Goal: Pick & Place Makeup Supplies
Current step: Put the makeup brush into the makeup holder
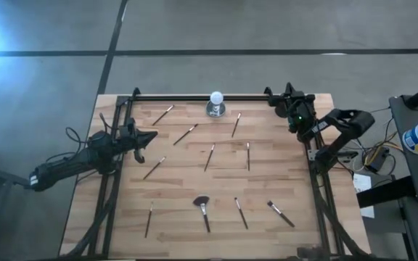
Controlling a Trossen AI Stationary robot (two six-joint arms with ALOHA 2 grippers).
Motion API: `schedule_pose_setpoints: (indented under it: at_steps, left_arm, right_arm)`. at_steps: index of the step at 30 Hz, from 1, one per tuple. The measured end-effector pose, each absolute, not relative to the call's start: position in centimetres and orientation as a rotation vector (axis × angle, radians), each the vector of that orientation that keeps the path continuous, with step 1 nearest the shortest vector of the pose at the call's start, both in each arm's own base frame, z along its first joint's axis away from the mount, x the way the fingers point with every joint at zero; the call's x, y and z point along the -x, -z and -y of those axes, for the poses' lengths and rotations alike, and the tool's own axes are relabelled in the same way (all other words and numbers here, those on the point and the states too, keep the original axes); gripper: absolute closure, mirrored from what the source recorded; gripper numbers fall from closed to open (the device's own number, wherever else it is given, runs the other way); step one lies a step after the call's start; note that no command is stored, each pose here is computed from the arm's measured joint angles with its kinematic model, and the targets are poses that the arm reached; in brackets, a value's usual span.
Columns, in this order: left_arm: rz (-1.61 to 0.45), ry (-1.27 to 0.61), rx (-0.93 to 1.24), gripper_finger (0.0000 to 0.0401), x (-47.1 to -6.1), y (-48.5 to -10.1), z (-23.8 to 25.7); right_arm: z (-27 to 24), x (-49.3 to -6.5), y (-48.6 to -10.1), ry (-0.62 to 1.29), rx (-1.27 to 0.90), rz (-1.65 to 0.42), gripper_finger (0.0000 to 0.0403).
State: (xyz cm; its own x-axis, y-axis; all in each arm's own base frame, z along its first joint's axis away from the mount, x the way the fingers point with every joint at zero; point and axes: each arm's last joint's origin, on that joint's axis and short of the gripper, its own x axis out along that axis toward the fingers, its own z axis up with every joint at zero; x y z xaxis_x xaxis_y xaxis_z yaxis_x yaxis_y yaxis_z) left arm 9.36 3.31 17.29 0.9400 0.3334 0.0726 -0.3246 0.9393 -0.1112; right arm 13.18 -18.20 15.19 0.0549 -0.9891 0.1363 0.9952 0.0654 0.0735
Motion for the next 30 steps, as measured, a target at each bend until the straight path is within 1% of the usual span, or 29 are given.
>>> schedule_pose_setpoints:
  at_steps: [9,30]
  left_arm:
    - [0.091,-0.336,0.098,0.0401,-9.4,-17.3,-3.3]
    - [0.091,-0.336,0.098,0.0401,-9.4,-17.3,-3.3]
  right_arm:
    - [19.5,-14.2,-14.9,1.523,0.041,0.16,0.0394]
    - [19.1,-13.8,-14.8,1.55,0.009,0.181,0.0394]
